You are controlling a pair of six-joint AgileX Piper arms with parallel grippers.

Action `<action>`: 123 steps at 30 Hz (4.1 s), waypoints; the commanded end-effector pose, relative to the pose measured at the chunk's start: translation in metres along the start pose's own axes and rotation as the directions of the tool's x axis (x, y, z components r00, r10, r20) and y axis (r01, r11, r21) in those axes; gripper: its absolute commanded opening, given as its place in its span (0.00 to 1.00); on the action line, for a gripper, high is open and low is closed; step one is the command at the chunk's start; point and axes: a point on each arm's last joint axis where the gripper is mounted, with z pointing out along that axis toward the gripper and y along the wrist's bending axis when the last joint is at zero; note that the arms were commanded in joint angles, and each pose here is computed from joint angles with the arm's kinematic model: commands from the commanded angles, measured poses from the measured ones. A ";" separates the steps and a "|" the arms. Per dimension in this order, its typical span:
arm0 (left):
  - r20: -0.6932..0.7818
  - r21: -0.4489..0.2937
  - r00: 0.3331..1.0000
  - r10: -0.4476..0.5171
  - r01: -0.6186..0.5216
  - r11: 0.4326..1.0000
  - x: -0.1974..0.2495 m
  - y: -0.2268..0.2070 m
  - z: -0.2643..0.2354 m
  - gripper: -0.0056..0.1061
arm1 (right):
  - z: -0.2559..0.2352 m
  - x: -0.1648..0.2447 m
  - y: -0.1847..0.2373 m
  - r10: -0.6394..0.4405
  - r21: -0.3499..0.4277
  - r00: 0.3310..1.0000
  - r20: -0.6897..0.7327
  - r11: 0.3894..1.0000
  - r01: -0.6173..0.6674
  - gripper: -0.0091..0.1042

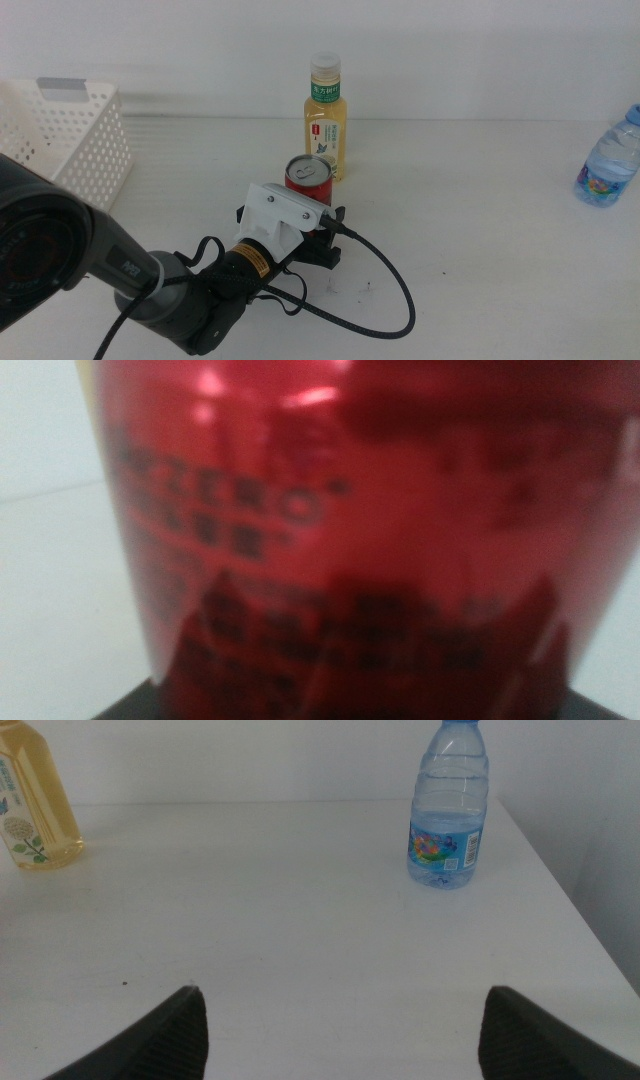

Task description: Use arms to grab the bottles and put them into the dustbin to the left of the table.

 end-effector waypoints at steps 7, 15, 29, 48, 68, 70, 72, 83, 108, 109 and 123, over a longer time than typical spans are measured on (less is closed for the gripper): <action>0.034 0.027 0.999 0.012 -0.013 1.000 -0.008 -0.002 0.000 0.42 | 0.000 0.000 0.000 -0.011 0.006 1.000 0.014 1.000 0.011 0.84; -0.034 0.059 0.998 0.061 -0.059 0.997 -0.046 -0.009 -0.012 0.37 | 0.000 0.000 0.000 -0.011 0.006 1.000 0.014 1.000 0.011 0.84; -0.046 0.053 0.996 0.072 -0.070 0.996 -0.137 -0.018 -0.067 0.37 | 0.000 0.000 0.000 -0.011 0.006 1.000 0.014 1.000 0.011 0.84; -0.435 -0.201 0.900 -0.011 -0.085 0.976 -0.221 0.036 -0.119 0.37 | 0.000 0.000 0.000 -0.011 0.006 1.000 0.014 1.000 0.011 0.84; -0.656 -0.345 0.702 -0.275 0.045 0.938 -0.250 0.186 -0.133 0.37 | 0.000 0.000 0.000 -0.011 0.006 1.000 0.014 1.000 0.011 0.84; -0.671 -0.356 0.679 -0.297 0.056 0.933 -0.249 0.198 -0.132 0.37 | 0.000 0.000 0.000 -0.011 0.006 1.000 0.014 1.000 0.011 0.84; -0.681 -0.366 0.660 -0.317 0.067 0.928 -0.249 0.211 -0.130 0.37 | 0.000 0.000 0.000 -0.011 0.006 1.000 0.014 1.000 0.011 0.84; -0.713 -0.417 0.609 -0.346 0.027 0.908 -0.237 0.278 -0.132 0.37 | 0.000 0.000 0.000 -0.011 0.006 1.000 0.014 1.000 0.011 0.84; -0.818 -0.379 0.475 -0.325 -0.020 0.925 -0.152 0.328 -0.102 0.49 | 0.000 0.000 0.000 -0.011 0.006 1.000 0.014 1.000 0.011 0.84; -0.818 -0.379 0.474 -0.324 -0.022 0.925 -0.152 0.329 -0.102 0.53 | 0.000 0.000 0.000 -0.011 0.006 1.000 0.014 1.000 0.011 0.84; -0.820 -0.369 0.469 -0.328 0.004 0.929 -0.173 0.308 -0.104 0.89 | 0.000 0.000 0.000 -0.011 0.006 1.000 0.014 1.000 0.011 0.84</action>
